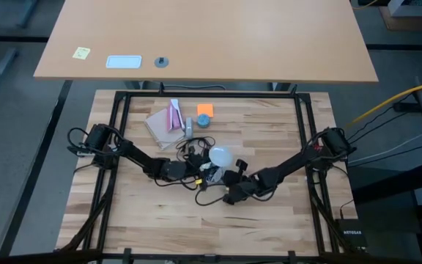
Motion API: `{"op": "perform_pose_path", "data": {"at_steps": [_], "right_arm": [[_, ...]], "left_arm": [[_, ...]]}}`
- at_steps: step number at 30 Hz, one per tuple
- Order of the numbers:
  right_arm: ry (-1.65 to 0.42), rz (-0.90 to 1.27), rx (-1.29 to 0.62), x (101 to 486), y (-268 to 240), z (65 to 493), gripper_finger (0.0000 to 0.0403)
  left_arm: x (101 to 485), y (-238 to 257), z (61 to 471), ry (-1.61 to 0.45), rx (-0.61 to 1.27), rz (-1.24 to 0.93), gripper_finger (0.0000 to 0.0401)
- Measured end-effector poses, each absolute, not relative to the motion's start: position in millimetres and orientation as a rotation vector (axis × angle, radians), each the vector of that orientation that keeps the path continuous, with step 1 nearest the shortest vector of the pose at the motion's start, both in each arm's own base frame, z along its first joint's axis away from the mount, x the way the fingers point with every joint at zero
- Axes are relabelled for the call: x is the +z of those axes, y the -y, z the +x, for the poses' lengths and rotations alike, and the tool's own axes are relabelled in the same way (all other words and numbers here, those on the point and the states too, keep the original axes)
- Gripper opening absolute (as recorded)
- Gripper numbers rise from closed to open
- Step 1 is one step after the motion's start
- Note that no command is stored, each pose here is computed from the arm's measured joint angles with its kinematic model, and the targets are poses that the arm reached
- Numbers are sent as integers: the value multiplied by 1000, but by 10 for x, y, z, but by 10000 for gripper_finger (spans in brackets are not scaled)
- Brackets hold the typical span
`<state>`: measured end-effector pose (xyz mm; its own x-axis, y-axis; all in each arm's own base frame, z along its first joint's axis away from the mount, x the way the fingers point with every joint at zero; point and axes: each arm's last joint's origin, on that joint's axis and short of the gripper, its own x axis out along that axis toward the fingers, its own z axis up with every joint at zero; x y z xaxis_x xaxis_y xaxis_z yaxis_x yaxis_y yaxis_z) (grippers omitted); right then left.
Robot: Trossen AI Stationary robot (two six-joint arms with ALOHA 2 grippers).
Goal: Screw lightbulb
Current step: Remove the white lightbulb from the silver lamp
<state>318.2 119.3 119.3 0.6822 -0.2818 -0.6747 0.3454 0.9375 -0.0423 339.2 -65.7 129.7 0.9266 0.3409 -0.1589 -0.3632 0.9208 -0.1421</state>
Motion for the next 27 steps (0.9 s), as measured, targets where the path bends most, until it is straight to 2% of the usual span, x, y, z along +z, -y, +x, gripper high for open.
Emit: {"op": "perform_pose_path", "data": {"at_steps": [17, 27], "right_arm": [[-769, -37, -566, 1217, -954, 3115, 10], [-844, -48, -514, 1199, -694, 3202, 10]], "left_arm": [[1261, 725, 3375, -164, 319, -185, 146], [1263, 724, 3376, -161, 313, -201, 145]]}}
